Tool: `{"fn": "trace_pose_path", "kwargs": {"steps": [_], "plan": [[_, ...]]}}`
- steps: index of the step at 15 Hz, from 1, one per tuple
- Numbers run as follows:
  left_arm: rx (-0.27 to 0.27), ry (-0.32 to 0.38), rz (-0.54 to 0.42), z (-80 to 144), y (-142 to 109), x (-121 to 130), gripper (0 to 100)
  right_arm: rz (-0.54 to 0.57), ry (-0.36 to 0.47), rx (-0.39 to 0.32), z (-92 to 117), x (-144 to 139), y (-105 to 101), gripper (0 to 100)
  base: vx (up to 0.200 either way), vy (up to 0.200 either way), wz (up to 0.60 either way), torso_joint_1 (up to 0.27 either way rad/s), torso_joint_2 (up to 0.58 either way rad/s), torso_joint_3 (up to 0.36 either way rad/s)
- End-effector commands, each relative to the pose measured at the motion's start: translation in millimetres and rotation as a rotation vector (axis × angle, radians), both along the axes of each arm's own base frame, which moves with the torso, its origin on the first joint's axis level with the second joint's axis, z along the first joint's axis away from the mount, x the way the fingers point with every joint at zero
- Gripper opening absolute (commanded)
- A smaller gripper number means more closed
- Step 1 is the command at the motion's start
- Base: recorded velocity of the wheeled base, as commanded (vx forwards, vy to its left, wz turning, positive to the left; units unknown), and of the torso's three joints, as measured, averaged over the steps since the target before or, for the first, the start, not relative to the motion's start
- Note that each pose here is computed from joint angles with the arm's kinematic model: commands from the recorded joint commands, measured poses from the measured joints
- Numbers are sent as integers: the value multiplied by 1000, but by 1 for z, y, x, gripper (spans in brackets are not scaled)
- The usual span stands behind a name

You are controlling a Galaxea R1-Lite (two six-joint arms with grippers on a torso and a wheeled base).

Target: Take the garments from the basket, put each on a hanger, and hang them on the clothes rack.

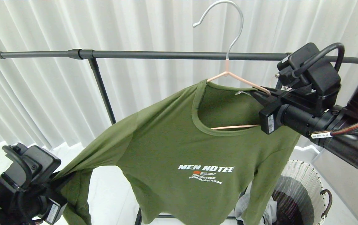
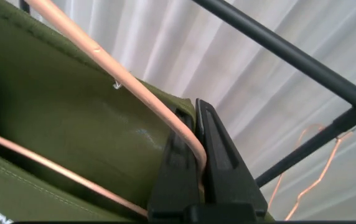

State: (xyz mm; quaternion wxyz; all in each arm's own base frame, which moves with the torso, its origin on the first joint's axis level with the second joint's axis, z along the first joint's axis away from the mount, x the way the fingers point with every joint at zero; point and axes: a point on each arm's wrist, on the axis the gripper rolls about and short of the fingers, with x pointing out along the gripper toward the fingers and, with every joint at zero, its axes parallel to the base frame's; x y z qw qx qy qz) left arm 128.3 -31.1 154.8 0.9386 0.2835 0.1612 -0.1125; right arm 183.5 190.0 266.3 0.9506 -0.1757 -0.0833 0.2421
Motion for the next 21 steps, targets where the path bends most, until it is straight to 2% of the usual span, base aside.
{"fn": "trace_pose_path", "kwargs": {"steps": [1, 3, 7, 9, 12, 13, 14, 15, 17, 21], "plan": [[-1, -22, -25, 4, -2, -3, 100, -2, 0, -4, 0, 0, 0, 0, 0, 0, 0, 0, 0, 0], [-8, -39, -53, 5, -5, -8, 100, -26, 2, -5, 0, 1, -1, 0, 0, 0, 0, 0, 0, 0], [-29, -96, -61, 13, -2, -17, 100, -178, 15, -10, -3, 11, -11, 0, 0, 0, 0, 0, 0, 0], [-31, -131, -70, 18, -1, -21, 100, -366, 32, -30, -9, 24, -20, 0, 0, 0, 0, 0, 0, 0], [6, -156, -99, 21, -2, -24, 100, -546, 51, -41, -15, 40, -30, 0, 0, 0, 0, 0, 0, 0], [29, -165, -108, 22, -3, -23, 100, -655, 57, -32, -16, 49, -35, 0, 0, 0, 0, 0, 0, 0], [32, -165, -109, 22, -3, -23, 100, -683, 58, -28, -16, 51, -37, 0, 0, 0, 0, 0, 0, 0], [35, -166, -111, 23, -3, -22, 100, -768, 63, -11, -18, 59, -41, 0, 0, 0, 0, 0, 0, 0], [33, -170, -117, 26, -5, -20, 100, -822, 70, 18, -19, 64, -41, 0, 0, 0, 0, 0, 0, 0], [40, -153, -118, 24, -6, -17, 100, -843, 73, 29, -20, 70, -37, 0, 200, 0, 0, -7, 1, 7]]}}
